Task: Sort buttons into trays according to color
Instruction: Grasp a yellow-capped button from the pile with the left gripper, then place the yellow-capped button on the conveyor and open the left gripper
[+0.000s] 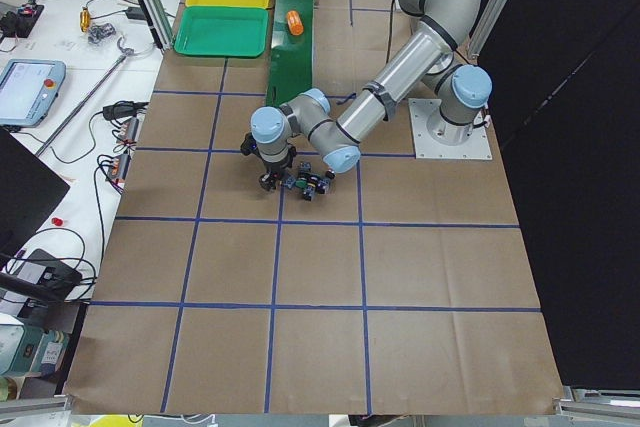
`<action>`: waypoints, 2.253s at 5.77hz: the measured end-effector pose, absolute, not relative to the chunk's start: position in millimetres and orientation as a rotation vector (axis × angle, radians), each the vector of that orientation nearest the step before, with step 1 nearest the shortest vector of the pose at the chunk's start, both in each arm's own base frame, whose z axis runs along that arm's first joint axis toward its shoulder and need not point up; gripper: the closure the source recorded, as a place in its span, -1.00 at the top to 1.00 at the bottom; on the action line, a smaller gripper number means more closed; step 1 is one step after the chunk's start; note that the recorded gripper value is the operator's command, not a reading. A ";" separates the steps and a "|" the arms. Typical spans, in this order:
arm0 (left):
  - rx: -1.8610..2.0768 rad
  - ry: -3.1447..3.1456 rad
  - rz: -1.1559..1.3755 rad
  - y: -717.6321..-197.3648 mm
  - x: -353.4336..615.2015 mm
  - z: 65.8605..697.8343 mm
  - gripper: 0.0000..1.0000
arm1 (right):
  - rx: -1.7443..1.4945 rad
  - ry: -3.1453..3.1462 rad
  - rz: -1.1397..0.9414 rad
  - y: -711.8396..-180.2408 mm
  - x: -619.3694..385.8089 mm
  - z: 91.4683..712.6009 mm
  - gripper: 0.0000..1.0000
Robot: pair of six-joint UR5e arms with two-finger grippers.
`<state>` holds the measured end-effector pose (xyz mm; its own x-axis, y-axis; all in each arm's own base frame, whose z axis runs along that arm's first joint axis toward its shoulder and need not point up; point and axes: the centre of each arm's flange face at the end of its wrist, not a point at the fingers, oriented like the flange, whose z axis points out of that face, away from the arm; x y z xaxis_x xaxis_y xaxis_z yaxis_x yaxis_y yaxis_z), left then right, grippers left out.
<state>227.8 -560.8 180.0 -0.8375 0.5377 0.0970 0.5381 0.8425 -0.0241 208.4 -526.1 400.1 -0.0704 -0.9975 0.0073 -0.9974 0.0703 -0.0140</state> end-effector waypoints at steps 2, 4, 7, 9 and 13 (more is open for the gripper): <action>-0.845 -2.919 -0.011 -558.9 227.5 176.8 -0.83 | -2.140 2.295 -0.023 -526.1 208.3 400.0 1.00; -0.862 -2.929 0.013 -562.6 224.1 194.6 -0.83 | -2.140 2.294 -0.024 -526.0 208.6 400.0 1.00; -1.293 -2.796 0.108 -585.9 100.4 262.6 -0.83 | -2.133 2.289 -0.002 -519.7 207.7 386.6 1.00; -1.629 -2.621 0.085 -575.2 -36.6 293.8 -0.83 | -2.135 2.293 -0.014 -516.1 207.0 387.8 1.00; -1.908 -2.428 -0.074 -559.4 -132.4 261.8 0.81 | -2.183 2.321 -0.131 -527.6 205.8 401.7 1.00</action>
<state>-132.4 -559.4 261.8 -0.2362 0.9691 0.0709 0.9716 0.2364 0.0055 205.8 -527.6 401.7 -0.0621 -0.9940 0.0903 -0.9978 0.0598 -0.0273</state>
